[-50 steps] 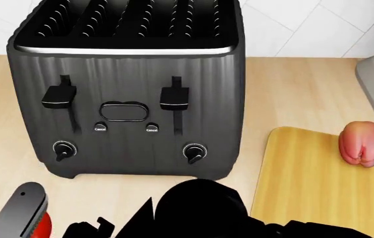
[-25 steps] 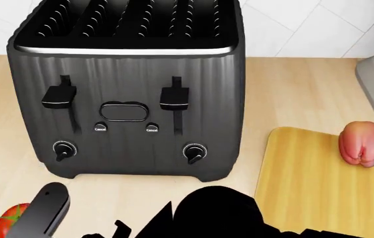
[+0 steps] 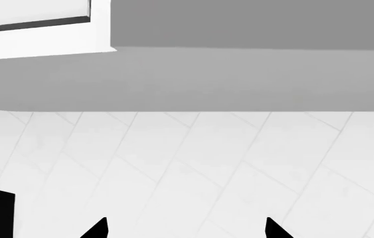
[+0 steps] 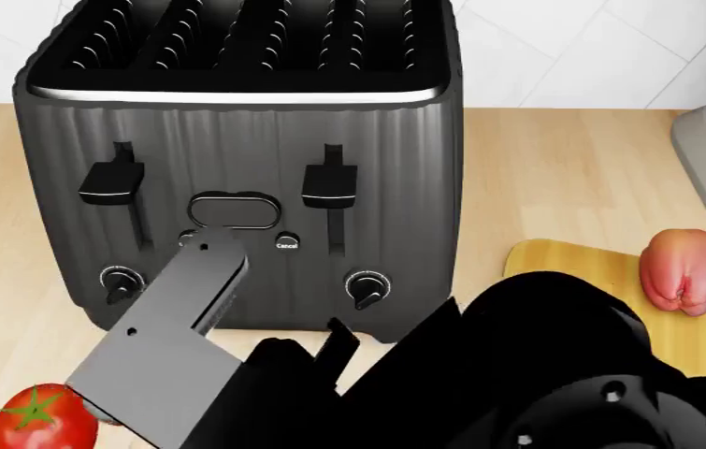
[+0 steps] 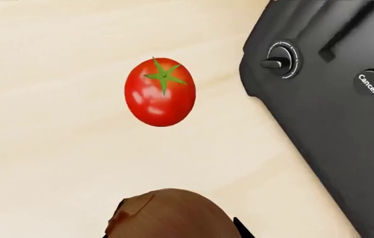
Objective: Place the avocado, onion, tomato and bell pepper on the cutting board.
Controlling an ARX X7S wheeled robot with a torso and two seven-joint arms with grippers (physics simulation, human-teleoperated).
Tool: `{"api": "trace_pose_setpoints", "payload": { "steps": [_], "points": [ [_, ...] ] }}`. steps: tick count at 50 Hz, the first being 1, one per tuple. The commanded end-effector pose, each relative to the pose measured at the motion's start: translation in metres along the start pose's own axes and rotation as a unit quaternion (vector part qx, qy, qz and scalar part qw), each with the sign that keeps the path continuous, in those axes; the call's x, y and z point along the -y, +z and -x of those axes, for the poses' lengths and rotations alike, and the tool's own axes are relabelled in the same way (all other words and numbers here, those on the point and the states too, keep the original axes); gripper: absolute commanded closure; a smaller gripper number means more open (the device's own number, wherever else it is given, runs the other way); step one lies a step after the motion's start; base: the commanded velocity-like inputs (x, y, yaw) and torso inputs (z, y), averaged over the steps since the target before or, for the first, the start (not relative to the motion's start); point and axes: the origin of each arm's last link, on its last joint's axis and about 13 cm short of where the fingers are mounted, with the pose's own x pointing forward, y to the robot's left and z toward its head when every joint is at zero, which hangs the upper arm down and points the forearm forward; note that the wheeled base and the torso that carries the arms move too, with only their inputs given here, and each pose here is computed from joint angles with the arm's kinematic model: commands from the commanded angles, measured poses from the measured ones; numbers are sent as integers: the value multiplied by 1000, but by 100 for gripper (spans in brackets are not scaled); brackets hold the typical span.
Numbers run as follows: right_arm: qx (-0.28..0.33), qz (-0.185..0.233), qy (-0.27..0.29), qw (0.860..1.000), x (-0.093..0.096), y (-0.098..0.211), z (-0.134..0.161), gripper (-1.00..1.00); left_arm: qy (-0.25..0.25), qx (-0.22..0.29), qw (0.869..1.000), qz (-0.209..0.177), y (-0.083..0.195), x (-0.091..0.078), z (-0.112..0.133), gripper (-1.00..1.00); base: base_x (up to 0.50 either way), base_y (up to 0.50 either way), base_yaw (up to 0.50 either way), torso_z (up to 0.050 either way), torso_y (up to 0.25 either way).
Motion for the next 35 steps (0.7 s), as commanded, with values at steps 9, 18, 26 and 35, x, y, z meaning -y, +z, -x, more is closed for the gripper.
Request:
{"api": "trace_pose_setpoints", "payload": {
  "steps": [9,18,26,35],
  "points": [
    [-3,-54,-110,992,19,-22,42,100,-3,6,1000,-1,6,2,1,-100,0,0,0,0,0],
    [7,-83,-160,984,28,-30,56,100,-7,9,1000,2,8,4,0,-100,0,0,0,0,0],
    [11,-114,-202,973,38,-42,70,100,-8,7,1000,-1,6,4,2,-100,0,0,0,0,0],
    [3,-141,-242,960,46,-52,83,100,-11,9,1000,-2,8,6,0,-100,0,0,0,0,0]
  ]
}}
